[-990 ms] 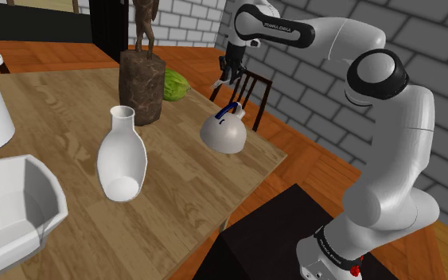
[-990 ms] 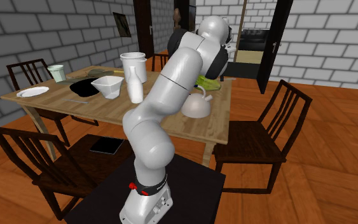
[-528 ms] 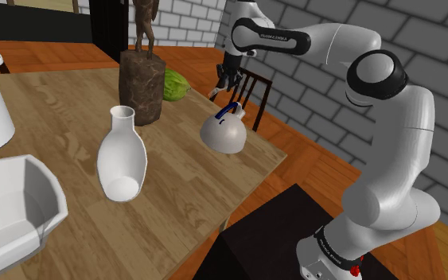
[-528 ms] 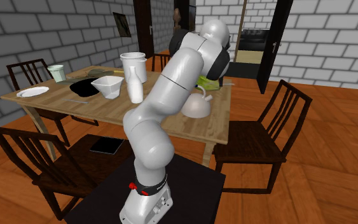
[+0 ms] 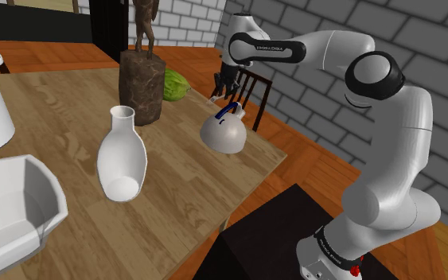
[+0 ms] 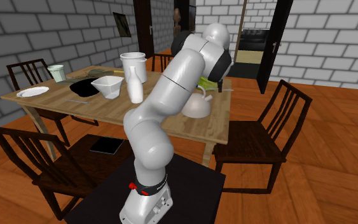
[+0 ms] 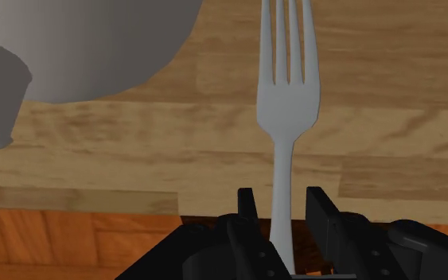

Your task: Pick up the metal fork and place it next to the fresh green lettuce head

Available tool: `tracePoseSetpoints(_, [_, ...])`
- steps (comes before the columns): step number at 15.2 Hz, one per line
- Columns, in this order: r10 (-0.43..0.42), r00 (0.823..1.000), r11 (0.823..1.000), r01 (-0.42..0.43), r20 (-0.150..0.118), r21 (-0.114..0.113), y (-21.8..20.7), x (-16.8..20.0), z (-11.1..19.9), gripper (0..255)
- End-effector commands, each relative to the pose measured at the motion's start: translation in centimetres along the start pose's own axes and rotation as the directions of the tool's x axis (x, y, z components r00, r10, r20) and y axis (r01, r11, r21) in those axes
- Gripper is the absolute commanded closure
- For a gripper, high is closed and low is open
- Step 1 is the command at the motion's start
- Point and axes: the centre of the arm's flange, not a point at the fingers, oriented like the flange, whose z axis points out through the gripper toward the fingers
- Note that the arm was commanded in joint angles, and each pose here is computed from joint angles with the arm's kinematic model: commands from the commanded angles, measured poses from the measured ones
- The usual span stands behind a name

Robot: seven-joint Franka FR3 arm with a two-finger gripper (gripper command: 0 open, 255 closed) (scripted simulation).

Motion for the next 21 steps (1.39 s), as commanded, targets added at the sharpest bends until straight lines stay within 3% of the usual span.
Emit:
tracePoseSetpoints(1, [0.000,1.000,1.000,0.000,0.000,0.001,0.0,-0.1,1.1,255])
tracePoseSetpoints(12, [0.000,1.000,1.000,0.000,0.000,0.001,-0.1,-1.0,7.0,255])
tracePoseSetpoints(20, [0.000,1.000,1.000,0.000,0.000,0.001,-0.1,-1.0,7.0,255])
tracePoseSetpoints(21, [0.000,1.000,1.000,0.000,0.000,0.001,-0.1,-1.0,7.0,0])
